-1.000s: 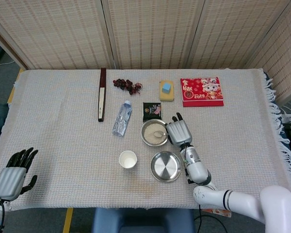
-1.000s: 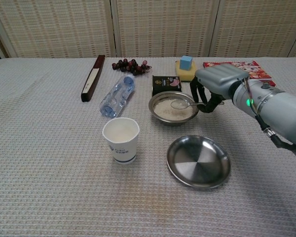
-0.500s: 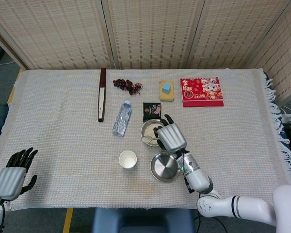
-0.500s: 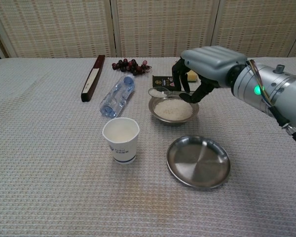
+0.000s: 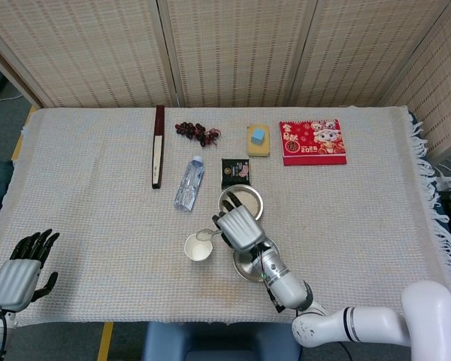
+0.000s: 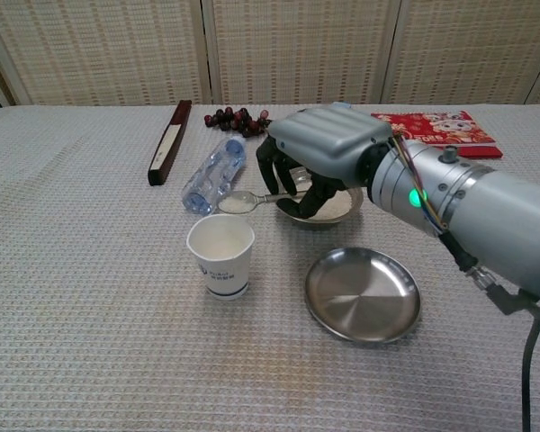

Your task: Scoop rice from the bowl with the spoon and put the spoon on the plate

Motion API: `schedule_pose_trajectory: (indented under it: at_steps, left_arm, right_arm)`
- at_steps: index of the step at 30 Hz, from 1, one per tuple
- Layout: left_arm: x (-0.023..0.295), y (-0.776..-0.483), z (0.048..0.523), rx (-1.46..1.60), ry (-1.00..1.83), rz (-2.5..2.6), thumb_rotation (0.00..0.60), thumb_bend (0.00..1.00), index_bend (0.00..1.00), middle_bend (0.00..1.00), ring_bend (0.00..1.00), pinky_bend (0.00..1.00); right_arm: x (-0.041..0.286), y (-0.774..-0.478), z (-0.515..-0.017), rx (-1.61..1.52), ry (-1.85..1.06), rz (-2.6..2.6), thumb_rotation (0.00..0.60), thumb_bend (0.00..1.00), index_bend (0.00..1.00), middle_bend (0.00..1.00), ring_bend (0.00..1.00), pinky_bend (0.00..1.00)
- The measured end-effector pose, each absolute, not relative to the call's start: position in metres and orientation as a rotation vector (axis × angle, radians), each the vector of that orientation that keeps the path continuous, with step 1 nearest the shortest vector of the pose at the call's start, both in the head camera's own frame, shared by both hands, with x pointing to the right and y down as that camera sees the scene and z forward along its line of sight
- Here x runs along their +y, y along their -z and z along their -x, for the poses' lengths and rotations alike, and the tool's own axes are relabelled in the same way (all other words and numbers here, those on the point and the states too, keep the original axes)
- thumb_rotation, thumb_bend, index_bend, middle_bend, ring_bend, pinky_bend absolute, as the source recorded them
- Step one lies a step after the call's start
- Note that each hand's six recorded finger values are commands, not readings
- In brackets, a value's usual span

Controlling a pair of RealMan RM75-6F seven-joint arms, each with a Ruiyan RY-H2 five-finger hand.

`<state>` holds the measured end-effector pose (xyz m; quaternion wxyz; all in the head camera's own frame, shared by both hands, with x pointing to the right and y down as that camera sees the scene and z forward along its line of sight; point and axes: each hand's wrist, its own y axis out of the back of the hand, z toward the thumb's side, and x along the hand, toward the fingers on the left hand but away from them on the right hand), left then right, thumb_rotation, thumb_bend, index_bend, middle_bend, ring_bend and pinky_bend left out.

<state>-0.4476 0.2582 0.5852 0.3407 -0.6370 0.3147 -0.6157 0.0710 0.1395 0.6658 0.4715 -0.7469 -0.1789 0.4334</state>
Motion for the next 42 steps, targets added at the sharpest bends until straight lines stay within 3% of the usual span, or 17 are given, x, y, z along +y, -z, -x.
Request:
schedule_pose_trajectory:
  at_steps: [15,27,42]
  left_arm:
    - [0.259,-0.582,0.447,0.824,1.586,1.669,0.600,0.42,0.00,0.00,0.00,0.09]
    - [0.260,-0.583,0.446,0.817,1.589,1.672,0.600,0.42,0.00,0.00,0.00,0.09]
    - [0.260,-0.582,0.447,0.816,1.592,1.666,0.600,0.42,0.00,0.00,0.00,0.09]
  right_arm:
    - [0.168,-0.656,-0.036,-0.219,-0.843,1.345,0.600,0.36,0.80,0.57,0.20,0.10]
    - [0.183,-0.659,-0.038,-0.076,-0.756,1.074,0.600,0.36,0.79,0.57,0.20,0.09]
    - [0.185,-0.640,-0.040,-0.130,-0.657,0.945,0.600,0.36,0.78,0.57,0.20,0.08]
